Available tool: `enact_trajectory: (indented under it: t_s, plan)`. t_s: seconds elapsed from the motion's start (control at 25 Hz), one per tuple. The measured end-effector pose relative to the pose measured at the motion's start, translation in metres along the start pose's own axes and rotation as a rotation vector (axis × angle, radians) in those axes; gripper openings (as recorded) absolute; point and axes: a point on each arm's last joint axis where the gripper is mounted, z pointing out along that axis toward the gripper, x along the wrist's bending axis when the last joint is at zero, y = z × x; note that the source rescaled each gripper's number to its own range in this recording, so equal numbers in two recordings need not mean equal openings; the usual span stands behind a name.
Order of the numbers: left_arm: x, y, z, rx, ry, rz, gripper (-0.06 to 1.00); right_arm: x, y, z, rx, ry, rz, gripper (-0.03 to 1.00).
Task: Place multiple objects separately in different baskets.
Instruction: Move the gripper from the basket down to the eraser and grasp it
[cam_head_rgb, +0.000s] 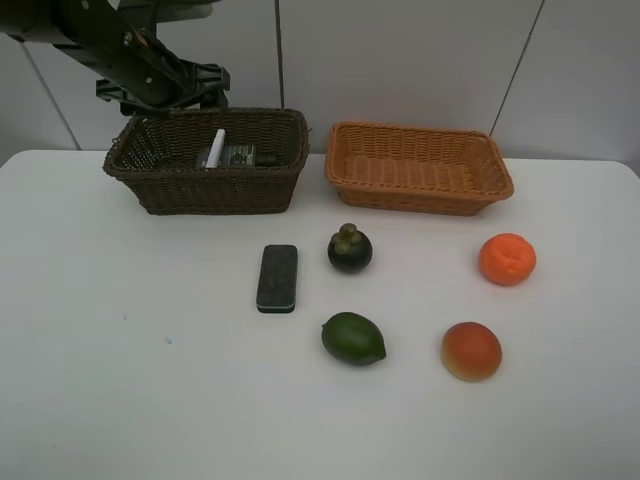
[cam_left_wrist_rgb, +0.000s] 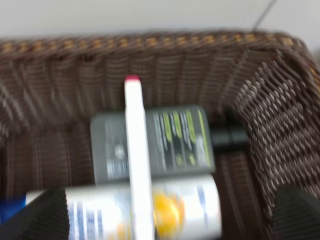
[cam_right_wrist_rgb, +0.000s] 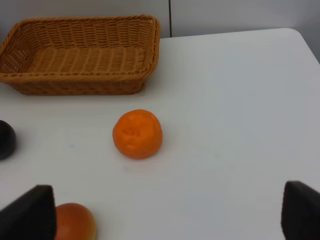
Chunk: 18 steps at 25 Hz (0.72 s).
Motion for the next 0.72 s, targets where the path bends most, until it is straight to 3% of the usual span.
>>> enact_trajectory:
  t_s: [0.24, 0.4, 0.56, 0.72]
  plan:
    - [-0.013, -0.008, -0.055, 0.315, -0.049, -0.105, 1.0, 0.0, 0.0, 0.0, 0.0, 0.0, 0.0, 1.0]
    - [-0.026, -0.028, -0.064, 0.51, -0.052, -0.091, 1.0, 0.0, 0.0, 0.0, 0.0, 0.0, 0.0, 1.0]
    - [-0.063, -0.046, -0.066, 0.566, -0.057, -0.005, 1.0, 0.0, 0.0, 0.0, 0.0, 0.0, 0.0, 1.0]
    - [-0.096, -0.068, -0.061, 0.603, 0.01, 0.036, 1.0, 0.0, 0.0, 0.0, 0.0, 0.0, 0.0, 1.0]
